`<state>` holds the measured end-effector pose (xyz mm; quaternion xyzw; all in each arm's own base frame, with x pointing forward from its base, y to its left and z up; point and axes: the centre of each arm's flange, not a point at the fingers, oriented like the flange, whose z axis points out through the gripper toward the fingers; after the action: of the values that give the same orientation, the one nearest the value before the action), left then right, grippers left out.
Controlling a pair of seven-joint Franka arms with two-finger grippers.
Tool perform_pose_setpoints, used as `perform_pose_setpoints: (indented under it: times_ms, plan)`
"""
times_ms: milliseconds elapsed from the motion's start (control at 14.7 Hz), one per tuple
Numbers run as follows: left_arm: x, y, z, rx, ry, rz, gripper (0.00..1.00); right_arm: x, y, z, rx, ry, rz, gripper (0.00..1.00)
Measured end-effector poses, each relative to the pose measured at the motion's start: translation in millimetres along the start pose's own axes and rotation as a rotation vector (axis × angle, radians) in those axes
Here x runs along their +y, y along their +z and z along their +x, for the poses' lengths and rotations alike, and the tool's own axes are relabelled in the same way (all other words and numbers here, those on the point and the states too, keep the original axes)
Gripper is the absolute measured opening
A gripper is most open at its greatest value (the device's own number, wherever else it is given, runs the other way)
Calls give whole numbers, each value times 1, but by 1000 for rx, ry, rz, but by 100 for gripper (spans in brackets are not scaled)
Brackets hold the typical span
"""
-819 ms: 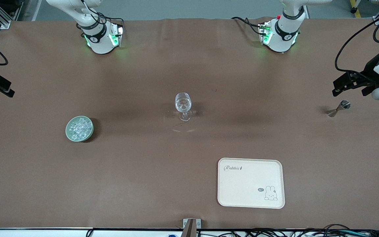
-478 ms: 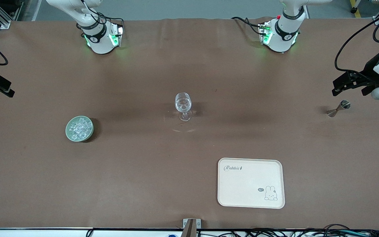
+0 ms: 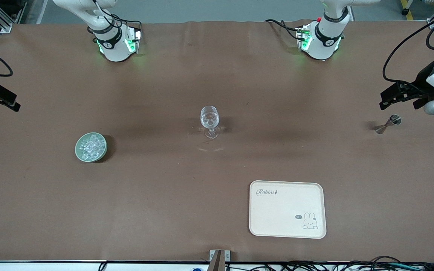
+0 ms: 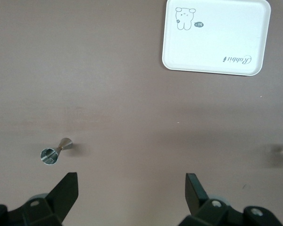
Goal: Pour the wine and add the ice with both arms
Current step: 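Reach the right gripper toward the green bowl of ice cubes, then grasp an ice cube with the right gripper while the left gripper reaches the jigger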
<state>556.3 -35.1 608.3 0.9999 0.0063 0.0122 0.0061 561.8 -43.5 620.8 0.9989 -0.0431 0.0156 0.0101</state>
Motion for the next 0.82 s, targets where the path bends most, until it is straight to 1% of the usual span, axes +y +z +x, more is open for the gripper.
perform_pose_setpoints:
  times_ms: [273,614,819]
  plan:
    - [-37,17,5,-33,-65,3,100,-5,57,13,26,-9,0,100]
    - [-89,46,14,-81,-161,10,100,-13,139,15,5,-22,0,100]
    - [-127,70,13,-126,-248,17,100,-19,200,16,2,-32,-1,100]
